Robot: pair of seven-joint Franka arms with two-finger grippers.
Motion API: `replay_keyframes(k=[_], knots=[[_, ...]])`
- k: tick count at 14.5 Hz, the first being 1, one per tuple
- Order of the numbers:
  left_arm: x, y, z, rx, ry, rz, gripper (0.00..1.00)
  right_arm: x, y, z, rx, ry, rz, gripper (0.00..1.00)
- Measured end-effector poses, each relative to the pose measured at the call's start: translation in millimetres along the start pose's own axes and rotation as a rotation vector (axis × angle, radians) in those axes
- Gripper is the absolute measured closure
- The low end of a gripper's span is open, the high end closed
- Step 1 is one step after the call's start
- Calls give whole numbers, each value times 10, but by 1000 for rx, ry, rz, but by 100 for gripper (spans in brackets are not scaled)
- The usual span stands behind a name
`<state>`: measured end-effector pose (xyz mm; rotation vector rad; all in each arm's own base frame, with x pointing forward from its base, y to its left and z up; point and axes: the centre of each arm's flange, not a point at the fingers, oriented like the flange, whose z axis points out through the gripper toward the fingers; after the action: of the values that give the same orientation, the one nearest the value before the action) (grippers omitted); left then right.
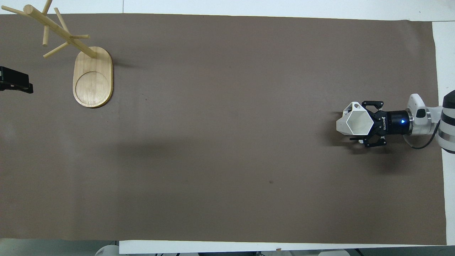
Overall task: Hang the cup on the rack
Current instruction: 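Reach the right gripper to the white mug and grasp it, then lift the mug with the right gripper while the left gripper approaches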
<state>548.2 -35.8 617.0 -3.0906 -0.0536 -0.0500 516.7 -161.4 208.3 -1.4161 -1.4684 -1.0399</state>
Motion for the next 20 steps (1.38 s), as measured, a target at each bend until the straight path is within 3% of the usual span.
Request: replay_keyframes(k=[4,6,9,11,14,17,20], knots=[[-8,13,28,1,-6,3,0,-1,-7,68,11,4,-9,4],[-24,18,56,1,-13,4,0,46,37,175,26,7,-18,22],[-52,27,83,1,-19,7,0,275,203,492,45,40,-35,22],[-29,41,55,-2,9,9,1,682,421,909,79,48,0,22],[22,249,51,-27,74,-4,2,1496,747,1717,58,20,57,22],[-75,953,1,-60,120,-4,3,2081,824,2530,7,-26,128,22],[-373,1898,-101,-140,144,-40,3,2485,755,3069,-35,-103,158,22]])
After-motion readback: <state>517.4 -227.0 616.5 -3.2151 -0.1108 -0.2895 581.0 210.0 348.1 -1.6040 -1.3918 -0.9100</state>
